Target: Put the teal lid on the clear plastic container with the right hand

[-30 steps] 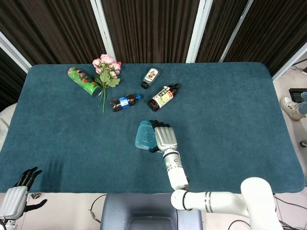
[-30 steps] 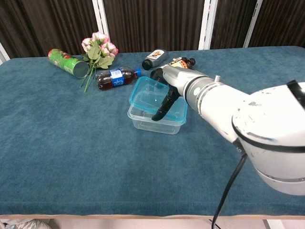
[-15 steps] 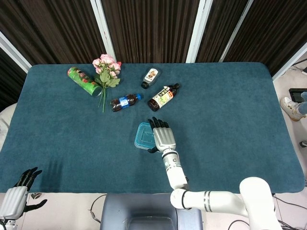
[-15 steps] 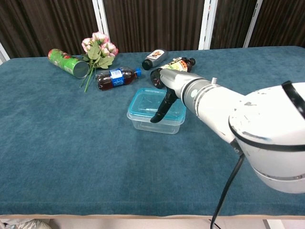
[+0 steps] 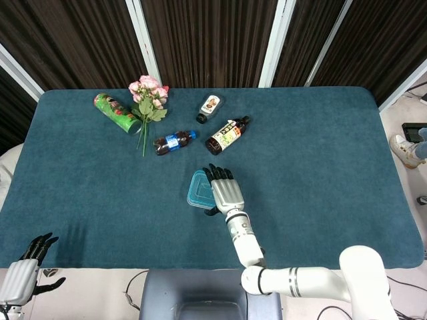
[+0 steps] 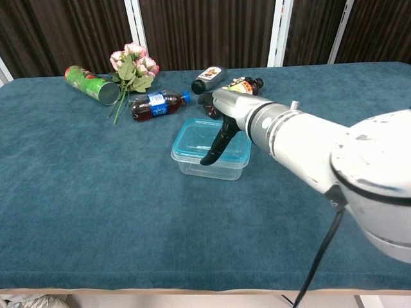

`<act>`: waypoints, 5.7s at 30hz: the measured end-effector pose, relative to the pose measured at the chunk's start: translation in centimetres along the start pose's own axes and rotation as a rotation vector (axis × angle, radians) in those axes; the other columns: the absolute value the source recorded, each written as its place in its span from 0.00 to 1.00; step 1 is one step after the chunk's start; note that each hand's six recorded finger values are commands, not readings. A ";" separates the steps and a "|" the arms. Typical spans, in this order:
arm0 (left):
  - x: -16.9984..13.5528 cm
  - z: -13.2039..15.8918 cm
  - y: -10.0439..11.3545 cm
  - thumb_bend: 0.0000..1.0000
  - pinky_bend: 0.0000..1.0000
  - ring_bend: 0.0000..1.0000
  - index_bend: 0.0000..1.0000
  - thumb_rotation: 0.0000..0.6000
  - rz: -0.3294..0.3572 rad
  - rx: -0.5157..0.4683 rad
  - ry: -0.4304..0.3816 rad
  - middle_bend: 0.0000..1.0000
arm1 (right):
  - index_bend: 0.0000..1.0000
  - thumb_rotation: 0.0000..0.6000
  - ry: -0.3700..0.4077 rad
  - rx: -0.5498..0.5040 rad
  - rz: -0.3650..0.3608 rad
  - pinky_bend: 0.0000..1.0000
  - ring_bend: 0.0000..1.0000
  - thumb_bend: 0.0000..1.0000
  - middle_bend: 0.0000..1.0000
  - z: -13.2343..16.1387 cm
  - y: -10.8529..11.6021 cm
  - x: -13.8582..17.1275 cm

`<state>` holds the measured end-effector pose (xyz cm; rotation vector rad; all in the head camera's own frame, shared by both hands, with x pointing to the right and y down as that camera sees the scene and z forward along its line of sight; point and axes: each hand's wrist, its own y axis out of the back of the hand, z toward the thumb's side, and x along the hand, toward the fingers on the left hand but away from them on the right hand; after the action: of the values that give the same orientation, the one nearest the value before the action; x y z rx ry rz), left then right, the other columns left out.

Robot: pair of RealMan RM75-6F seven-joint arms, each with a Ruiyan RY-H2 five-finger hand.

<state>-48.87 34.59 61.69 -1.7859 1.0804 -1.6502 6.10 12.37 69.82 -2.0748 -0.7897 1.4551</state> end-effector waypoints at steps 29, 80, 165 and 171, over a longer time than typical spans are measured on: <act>0.0 -0.1 -0.1 0.49 0.34 0.07 0.17 1.00 -0.007 -0.009 0.002 0.10 | 0.41 1.00 0.042 0.231 -0.010 0.38 0.33 0.44 0.26 0.1 1.1 -1.9; 0.0 -0.4 -0.3 0.49 0.34 0.07 0.17 1.00 -0.012 -0.015 0.008 0.10 | 0.40 1.00 0.071 0.211 0.074 0.38 0.33 0.44 0.26 -0.9 -1.8 -1.9; -0.1 -0.5 -0.5 0.49 0.35 0.07 0.17 1.00 -0.022 -0.018 0.013 0.10 | 0.39 1.00 0.377 0.243 0.155 0.37 0.33 0.44 0.26 -1.0 -4.4 2.0; 0.0 -0.4 -0.5 0.49 0.35 0.07 0.17 1.00 -0.022 -0.018 0.011 0.10 | 0.39 1.00 0.386 0.226 0.142 0.37 0.33 0.44 0.26 -1.0 -3.9 2.4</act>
<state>-49.17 34.96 62.10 -1.8082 1.0870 -1.6705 7.03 16.76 71.17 -2.1707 -0.3174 1.0985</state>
